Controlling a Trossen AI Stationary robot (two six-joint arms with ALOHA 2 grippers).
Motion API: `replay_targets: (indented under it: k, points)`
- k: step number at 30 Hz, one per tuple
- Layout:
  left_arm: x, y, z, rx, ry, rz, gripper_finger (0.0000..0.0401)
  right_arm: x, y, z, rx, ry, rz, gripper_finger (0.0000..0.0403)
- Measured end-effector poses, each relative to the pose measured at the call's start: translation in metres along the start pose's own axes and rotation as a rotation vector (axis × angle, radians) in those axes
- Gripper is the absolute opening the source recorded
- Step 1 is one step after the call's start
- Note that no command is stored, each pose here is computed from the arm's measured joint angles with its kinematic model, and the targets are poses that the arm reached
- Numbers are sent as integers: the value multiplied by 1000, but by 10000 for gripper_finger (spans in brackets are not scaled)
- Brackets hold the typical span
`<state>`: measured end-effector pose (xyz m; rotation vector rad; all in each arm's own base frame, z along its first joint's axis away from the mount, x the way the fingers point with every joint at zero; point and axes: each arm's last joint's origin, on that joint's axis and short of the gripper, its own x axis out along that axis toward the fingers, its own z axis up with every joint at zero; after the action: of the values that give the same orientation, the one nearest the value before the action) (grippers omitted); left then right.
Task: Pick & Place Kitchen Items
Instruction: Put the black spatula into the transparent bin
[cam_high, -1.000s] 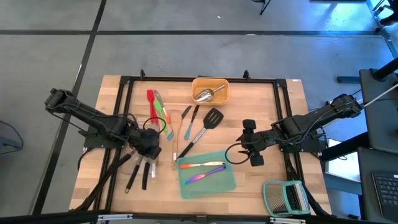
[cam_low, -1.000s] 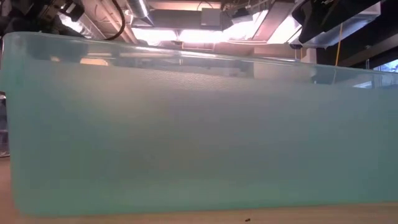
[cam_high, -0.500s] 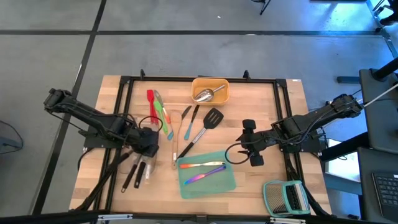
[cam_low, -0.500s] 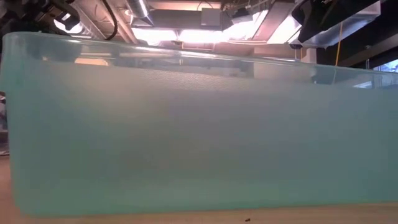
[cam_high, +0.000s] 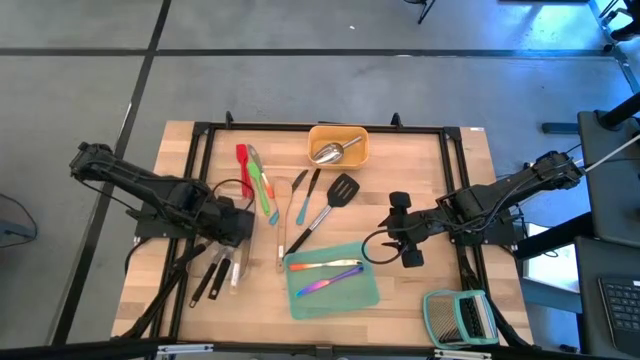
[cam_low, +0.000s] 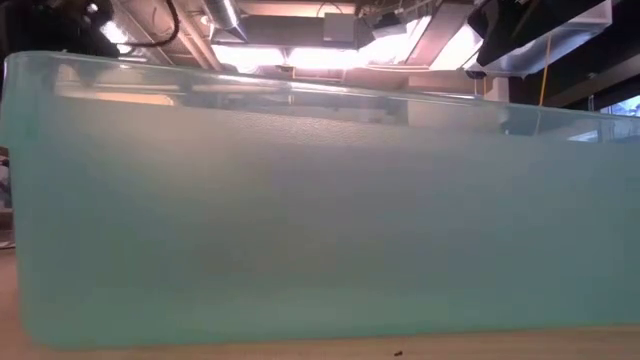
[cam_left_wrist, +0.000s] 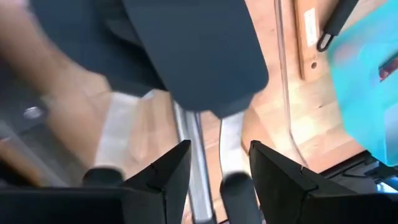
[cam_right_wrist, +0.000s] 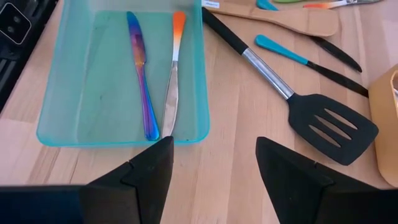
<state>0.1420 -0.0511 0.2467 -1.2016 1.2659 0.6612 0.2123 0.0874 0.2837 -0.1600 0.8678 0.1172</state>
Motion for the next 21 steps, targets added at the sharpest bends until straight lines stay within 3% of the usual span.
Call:
replay_targets:
  k: [6, 9, 17, 21]
  points:
    - [-28, -8, 0, 48, -125, -12, 154, 0, -2, 0, 1, 1, -6, 232]
    - [-31, -11, 3, 85, -211, -15, 133, 1, -3, 1, 4, -1, -9, 232]
    - [-2, -20, 18, 180, -188, 152, 13, 1, -4, 2, 4, -16, -8, 232]
    - [9, -25, 23, 209, -147, 199, 4, 1, -4, 2, 5, -18, -6, 232]
